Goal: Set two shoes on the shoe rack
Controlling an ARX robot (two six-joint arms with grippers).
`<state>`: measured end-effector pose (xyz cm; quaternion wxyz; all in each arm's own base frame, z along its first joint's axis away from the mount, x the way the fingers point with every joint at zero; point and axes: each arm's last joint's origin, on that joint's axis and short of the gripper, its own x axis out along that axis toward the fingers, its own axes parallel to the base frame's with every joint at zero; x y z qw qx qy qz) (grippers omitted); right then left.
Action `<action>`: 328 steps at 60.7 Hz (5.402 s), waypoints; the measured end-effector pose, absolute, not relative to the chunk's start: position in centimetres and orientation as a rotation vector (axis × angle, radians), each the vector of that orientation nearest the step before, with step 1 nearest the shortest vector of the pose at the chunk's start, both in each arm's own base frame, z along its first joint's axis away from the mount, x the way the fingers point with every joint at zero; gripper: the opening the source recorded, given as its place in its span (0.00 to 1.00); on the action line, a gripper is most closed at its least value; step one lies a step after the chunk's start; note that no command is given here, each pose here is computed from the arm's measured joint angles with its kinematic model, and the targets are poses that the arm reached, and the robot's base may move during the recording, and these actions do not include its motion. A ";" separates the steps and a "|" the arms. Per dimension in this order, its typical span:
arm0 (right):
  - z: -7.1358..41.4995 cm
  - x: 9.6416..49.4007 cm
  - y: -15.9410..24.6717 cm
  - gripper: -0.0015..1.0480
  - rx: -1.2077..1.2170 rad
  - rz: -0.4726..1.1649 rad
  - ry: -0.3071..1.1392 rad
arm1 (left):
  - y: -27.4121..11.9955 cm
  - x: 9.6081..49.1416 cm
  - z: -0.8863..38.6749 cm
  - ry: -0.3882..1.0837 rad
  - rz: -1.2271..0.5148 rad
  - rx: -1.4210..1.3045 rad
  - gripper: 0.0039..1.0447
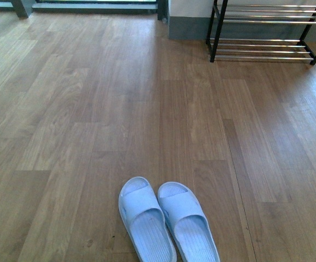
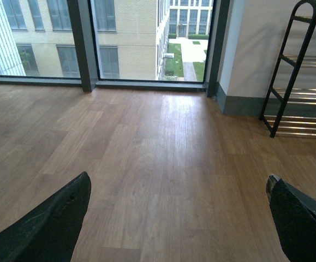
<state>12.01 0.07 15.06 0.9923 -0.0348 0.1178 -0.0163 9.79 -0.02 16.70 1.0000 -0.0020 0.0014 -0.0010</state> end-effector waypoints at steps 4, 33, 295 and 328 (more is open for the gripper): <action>14.2 13.6 0.3 0.91 -0.097 0.006 0.287 | 0.0 9.8 16.7 0.003 -0.002 -0.004 0.91; -6.9 24.4 3.7 0.91 -0.217 0.182 0.921 | 0.0 9.8 16.7 0.003 -0.002 -0.004 0.91; 15.7 16.6 -5.4 0.02 0.185 -0.312 0.368 | 2.1 18.2 -6.0 1.130 0.393 0.129 0.91; 15.7 16.6 -5.4 0.02 0.185 -0.312 0.368 | 4.1 26.2 -13.1 1.081 0.447 0.140 0.91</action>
